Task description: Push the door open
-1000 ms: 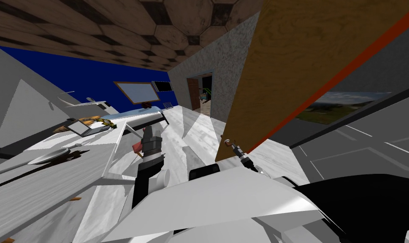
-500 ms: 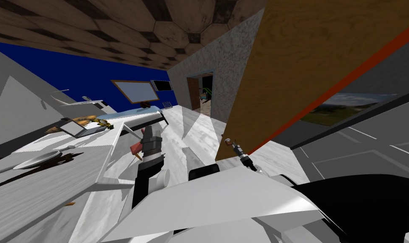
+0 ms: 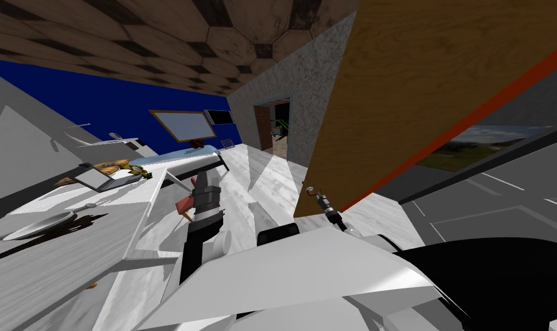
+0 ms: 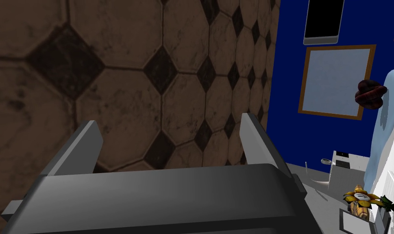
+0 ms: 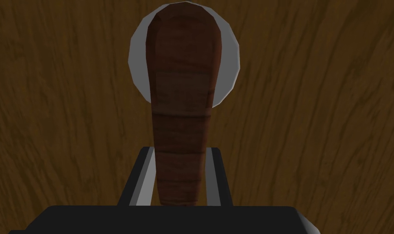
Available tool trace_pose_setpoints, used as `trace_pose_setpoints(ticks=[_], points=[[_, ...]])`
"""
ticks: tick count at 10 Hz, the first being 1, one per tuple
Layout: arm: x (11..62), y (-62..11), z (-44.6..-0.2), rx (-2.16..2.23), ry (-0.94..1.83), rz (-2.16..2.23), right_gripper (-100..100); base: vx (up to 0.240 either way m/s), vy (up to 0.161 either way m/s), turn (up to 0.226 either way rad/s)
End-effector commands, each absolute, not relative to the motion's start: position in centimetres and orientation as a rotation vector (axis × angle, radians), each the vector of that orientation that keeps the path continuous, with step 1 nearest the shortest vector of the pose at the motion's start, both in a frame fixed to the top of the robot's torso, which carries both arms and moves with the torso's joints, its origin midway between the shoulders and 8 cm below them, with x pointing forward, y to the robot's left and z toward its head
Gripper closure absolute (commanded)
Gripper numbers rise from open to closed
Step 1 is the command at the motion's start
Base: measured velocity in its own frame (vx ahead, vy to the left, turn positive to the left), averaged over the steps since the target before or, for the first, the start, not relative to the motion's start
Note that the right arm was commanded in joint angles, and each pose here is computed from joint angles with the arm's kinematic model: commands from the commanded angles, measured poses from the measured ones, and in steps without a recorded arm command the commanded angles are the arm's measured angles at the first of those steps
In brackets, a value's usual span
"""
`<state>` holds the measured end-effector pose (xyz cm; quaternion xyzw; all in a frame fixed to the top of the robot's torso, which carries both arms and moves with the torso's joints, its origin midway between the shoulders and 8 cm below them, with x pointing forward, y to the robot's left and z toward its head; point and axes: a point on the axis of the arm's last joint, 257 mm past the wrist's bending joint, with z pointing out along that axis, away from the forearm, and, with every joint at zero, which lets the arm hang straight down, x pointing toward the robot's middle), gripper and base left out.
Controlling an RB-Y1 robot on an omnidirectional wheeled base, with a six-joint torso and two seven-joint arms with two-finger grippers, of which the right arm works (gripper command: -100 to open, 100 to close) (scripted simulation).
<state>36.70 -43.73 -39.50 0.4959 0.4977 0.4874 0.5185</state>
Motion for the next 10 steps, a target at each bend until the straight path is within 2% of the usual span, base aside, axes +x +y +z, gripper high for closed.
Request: trace_pose_setpoints(ticks=[1,5,8,10], points=[[37.2,-44.1,-38.8,1.173,1.183,1.168,100,0.011,-0.002,0.001],[38.8,-45.4,-38.8,1.22,1.121,1.109,100,0.103,0.052,-0.034],[39.4,-45.8,-38.8,1.239,1.098,1.089,100,0.042,0.002,0.003],[40.3,-46.5,-38.9,1.273,1.06,1.055,100,0.16,0.066,-0.049]])
